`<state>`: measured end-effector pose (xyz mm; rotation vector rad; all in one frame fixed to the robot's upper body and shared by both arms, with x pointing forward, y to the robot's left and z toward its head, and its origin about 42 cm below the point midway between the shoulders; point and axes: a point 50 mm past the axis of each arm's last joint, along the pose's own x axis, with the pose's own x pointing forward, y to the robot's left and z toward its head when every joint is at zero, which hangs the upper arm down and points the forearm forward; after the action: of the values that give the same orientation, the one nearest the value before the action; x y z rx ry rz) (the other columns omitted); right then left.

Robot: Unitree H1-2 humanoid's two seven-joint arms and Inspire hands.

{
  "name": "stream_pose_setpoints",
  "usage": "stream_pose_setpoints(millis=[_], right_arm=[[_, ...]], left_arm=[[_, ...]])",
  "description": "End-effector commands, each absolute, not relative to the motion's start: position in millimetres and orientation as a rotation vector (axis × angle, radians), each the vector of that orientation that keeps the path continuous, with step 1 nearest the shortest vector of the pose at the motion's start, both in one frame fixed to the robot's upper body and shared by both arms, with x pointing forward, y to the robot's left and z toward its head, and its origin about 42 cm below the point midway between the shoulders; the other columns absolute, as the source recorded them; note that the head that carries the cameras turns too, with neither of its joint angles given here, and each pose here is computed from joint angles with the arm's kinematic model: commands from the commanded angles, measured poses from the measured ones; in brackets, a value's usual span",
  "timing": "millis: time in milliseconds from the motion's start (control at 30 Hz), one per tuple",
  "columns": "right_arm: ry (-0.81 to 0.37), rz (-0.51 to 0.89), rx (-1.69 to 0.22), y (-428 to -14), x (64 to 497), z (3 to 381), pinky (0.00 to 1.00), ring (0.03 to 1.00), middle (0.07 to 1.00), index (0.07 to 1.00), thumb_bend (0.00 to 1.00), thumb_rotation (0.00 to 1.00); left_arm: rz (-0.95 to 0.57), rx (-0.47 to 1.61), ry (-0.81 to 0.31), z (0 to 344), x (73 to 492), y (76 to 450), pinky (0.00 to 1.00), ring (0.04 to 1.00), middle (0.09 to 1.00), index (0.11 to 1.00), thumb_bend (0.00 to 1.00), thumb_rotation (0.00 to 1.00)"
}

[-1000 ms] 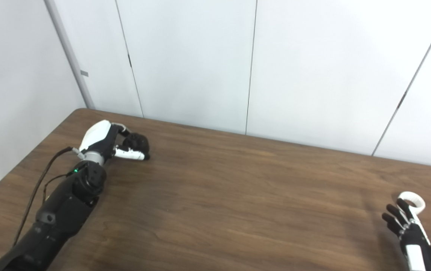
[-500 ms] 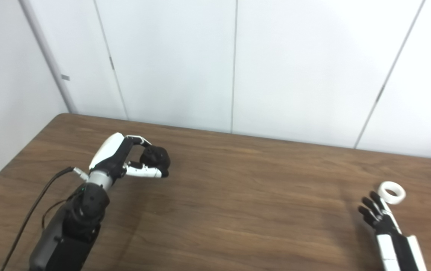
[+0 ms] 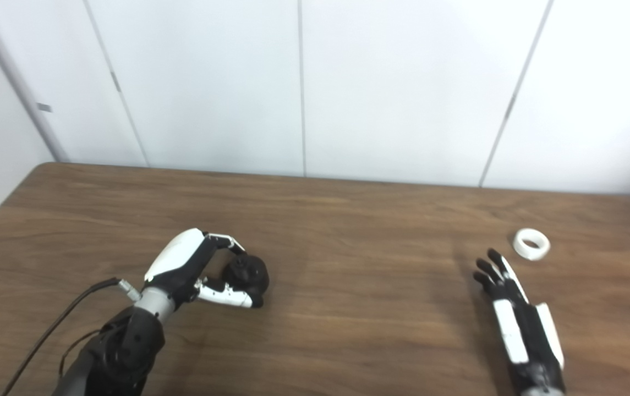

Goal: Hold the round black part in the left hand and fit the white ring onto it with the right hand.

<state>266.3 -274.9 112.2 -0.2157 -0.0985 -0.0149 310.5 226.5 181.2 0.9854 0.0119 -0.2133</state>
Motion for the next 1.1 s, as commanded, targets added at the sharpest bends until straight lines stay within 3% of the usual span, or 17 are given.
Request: stream_pose_setpoints(millis=[0, 367, 1067], right_arm=[[-0.027, -0.010, -0.173, -260.1, 254.3, 91.5, 0.91, 0.873, 0.904, 0.954, 0.51, 1.00], [-0.033, -0.019, -0.164, -248.5, 256.4, 101.0, 0.90, 0.875, 0.900, 0.951, 0.53, 1.00], [-0.036, -0.022, -0.171, -237.0, 257.2, 116.2, 0.90, 0.875, 0.895, 0.945, 0.49, 1.00]], left_arm=[[-0.199, 1.033, -0.126, 200.7, 309.5, 218.0, 1.00, 0.869, 0.761, 0.484, 0.52, 0.05], [-0.339, 1.083, -0.195, 183.8, 286.7, 176.4, 1.00, 0.870, 0.768, 0.484, 0.52, 0.05], [-0.484, 0.988, -0.191, 158.3, 233.4, 131.9, 1.00, 0.871, 0.770, 0.485, 0.52, 0.05]])
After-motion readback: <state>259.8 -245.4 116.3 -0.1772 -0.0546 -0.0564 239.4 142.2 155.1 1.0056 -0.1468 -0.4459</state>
